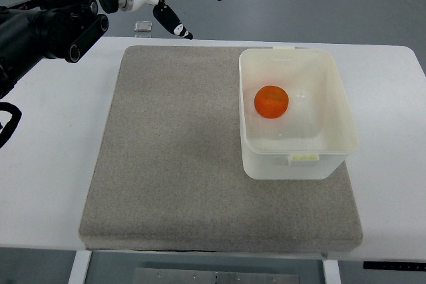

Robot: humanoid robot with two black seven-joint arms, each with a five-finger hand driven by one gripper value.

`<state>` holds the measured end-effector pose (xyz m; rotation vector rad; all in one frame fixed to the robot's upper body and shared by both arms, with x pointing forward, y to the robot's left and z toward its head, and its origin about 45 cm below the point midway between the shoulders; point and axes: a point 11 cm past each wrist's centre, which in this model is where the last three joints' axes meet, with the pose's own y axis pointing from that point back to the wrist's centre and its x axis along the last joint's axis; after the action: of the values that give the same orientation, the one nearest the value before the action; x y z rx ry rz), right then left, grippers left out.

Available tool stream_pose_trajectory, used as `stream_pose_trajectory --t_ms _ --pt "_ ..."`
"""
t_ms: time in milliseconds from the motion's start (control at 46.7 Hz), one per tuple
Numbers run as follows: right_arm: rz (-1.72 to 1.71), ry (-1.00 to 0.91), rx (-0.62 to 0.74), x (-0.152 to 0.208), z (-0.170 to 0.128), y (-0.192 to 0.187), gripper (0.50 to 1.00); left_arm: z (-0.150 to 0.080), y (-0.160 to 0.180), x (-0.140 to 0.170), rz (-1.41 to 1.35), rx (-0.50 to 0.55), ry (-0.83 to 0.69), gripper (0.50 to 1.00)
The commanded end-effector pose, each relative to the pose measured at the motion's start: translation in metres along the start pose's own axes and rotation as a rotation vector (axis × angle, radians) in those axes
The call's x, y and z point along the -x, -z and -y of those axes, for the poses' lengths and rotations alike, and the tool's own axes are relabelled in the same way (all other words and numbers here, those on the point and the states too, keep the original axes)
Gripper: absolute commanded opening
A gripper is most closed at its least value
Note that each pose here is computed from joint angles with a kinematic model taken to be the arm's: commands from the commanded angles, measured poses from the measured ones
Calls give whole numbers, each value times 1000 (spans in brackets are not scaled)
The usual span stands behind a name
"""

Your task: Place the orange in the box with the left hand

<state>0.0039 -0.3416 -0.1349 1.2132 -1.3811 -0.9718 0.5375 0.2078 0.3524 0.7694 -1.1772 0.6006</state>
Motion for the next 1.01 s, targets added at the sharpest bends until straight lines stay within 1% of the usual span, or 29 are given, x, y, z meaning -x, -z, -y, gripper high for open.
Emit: stream_pose_trajectory --t_ms 0,257,407,471,535,621,813,899,985 --pt "0 0 0 0 0 0 926 -12 26 0 -16 -90 -16 951" --pt "0 0 0 0 0 0 926 -41 72 -7 -147 -257 -128 962" --pt "0 0 0 0 0 0 926 -55 96 -4 -285 -418 -205 975" --pt "-1 0 0 0 0 0 926 -60 107 -2 -380 -510 -244 981" --pt "-1 0 0 0 0 0 926 -69 119 7 -485 -614 -272 979" --pt "-1 0 0 0 0 0 926 -76 129 19 -613 -687 -302 979" --pt "0 0 0 0 0 0 926 -81 135 53 -840 -674 -377 975" --pt "0 0 0 0 0 0 926 -82 134 69 -903 -620 -410 973" --pt "-1 0 0 0 0 0 926 -80 128 70 -916 -510 -468 973"
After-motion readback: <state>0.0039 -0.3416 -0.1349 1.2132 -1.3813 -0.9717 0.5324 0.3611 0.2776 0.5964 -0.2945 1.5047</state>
